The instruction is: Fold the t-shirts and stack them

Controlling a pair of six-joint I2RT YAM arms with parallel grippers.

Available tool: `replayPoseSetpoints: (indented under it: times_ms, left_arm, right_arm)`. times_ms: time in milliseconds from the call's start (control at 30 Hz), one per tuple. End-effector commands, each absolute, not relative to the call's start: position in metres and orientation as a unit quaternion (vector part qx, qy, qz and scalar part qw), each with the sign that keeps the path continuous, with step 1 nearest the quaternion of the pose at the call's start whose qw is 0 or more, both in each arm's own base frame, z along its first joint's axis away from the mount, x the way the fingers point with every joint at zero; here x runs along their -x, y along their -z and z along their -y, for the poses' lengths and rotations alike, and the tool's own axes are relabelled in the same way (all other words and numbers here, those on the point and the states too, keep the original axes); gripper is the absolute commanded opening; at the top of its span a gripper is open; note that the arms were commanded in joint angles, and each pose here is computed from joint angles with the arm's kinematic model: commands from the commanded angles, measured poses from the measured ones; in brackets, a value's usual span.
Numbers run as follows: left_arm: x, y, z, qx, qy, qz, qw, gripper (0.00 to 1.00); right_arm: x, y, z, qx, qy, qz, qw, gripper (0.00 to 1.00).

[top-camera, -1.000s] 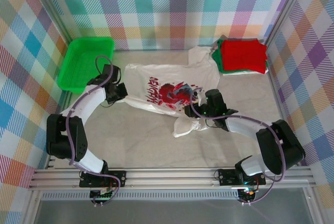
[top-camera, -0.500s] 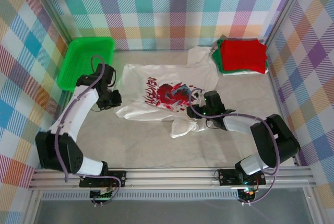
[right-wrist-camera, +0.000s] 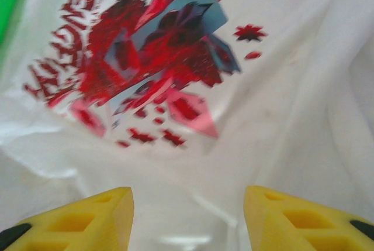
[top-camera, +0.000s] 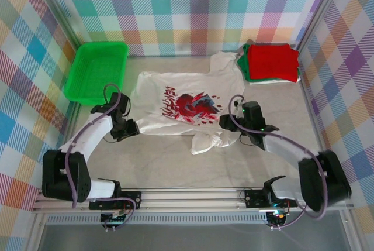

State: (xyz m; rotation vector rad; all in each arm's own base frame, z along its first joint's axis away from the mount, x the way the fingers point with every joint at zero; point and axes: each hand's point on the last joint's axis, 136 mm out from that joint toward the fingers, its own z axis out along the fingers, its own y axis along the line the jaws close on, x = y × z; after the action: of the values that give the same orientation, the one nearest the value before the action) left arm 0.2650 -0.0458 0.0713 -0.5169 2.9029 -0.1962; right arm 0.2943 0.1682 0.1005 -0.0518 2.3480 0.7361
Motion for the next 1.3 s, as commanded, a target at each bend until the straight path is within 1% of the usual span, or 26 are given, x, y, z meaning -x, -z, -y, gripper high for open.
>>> replayPoseSetpoints:
  times_ms: [0, 67, 200, 300, 333, 367, 433, 467, 533, 600, 700, 767, 833, 900, 933, 967, 1000, 1100, 1267]
  left_arm:
    - [-0.294, -0.072, 0.065, 0.17, 0.126, -0.968, 0.134, 0.42]
    - [-0.295, -0.074, 0.086, 0.133, 0.148, -0.969, 0.144, 0.39]
    - [-0.287, -0.079, 0.137, 0.033, 0.176, -0.97, 0.162, 0.39]
    - [-0.281, -0.089, 0.182, -0.033, 0.248, -0.95, 0.189, 0.4]
    - [-0.276, -0.093, 0.202, -0.062, 0.274, -0.94, 0.195, 0.41]
    - [-0.272, -0.097, 0.22, -0.095, 0.295, -0.929, 0.201, 0.45]
    - [-0.256, -0.093, 0.247, -0.167, 0.289, -0.922, 0.198, 0.48]
    - [-0.247, -0.088, 0.257, -0.202, 0.287, -0.916, 0.194, 0.49]
    - [-0.227, -0.078, 0.277, -0.26, 0.294, -0.902, 0.18, 0.51]
    - [-0.212, -0.072, 0.293, -0.302, 0.309, -0.885, 0.175, 0.53]
    - [-0.2, -0.057, 0.309, -0.35, 0.299, -0.872, 0.166, 0.59]
    - [-0.201, -0.048, 0.316, -0.371, 0.283, -0.868, 0.168, 0.63]
    - [-0.205, -0.043, 0.322, -0.378, 0.281, -0.864, 0.177, 0.64]
    - [-0.216, -0.041, 0.325, -0.376, 0.271, -0.865, 0.191, 0.63]
    - [-0.221, -0.041, 0.328, -0.375, 0.269, -0.864, 0.2, 0.59]
    - [-0.226, -0.042, 0.329, -0.371, 0.265, -0.865, 0.211, 0.47]
    - [-0.23, -0.043, 0.33, -0.367, 0.262, -0.866, 0.218, 0.39]
    - [-0.237, -0.055, 0.336, -0.358, 0.267, -0.864, 0.233, 0.23]
    - [-0.243, -0.077, 0.338, -0.33, 0.277, -0.867, 0.251, 0.0]
  right_arm:
    - [-0.249, -0.081, -0.182, 0.026, -0.336, -0.91, 0.241, 0.53]
    - [-0.235, -0.073, -0.188, 0.038, -0.347, -0.912, 0.215, 0.53]
    - [-0.224, -0.06, -0.201, 0.051, -0.371, -0.907, 0.194, 0.53]
    - [-0.23, -0.049, -0.206, 0.057, -0.358, -0.914, 0.183, 0.55]
    - [-0.232, -0.046, -0.208, 0.06, -0.354, -0.916, 0.181, 0.55]
    - [-0.235, -0.043, -0.209, 0.058, -0.351, -0.917, 0.179, 0.52]
    - [-0.242, -0.04, -0.209, 0.051, -0.342, -0.921, 0.181, 0.44]
    - [-0.245, -0.04, -0.21, 0.051, -0.343, -0.919, 0.185, 0.38]
    - [-0.249, -0.043, -0.211, 0.047, -0.344, -0.918, 0.193, 0.23]
    - [-0.252, -0.048, -0.211, 0.044, -0.344, -0.917, 0.198, 0.18]
    - [-0.257, -0.062, -0.213, 0.037, -0.346, -0.916, 0.2, 0.16]
    - [-0.256, -0.071, -0.212, 0.029, -0.349, -0.915, 0.199, 0.16]
    - [-0.256, -0.077, -0.21, 0.018, -0.349, -0.916, 0.2, 0.15]
    - [-0.256, -0.082, -0.208, 0.006, -0.346, -0.917, 0.198, 0.15]
    - [-0.255, -0.083, -0.208, 0.003, -0.345, -0.918, 0.195, 0.16]
    - [-0.255, -0.084, -0.208, 0.002, -0.345, -0.919, 0.193, 0.18]
    - [-0.255, -0.085, -0.207, 0.001, -0.343, -0.92, 0.191, 0.2]
    - [-0.257, -0.085, -0.2, -0.008, -0.321, -0.927, 0.194, 0.2]
    - [-0.265, -0.095, -0.19, -0.019, -0.305, -0.928, 0.216, 0.33]
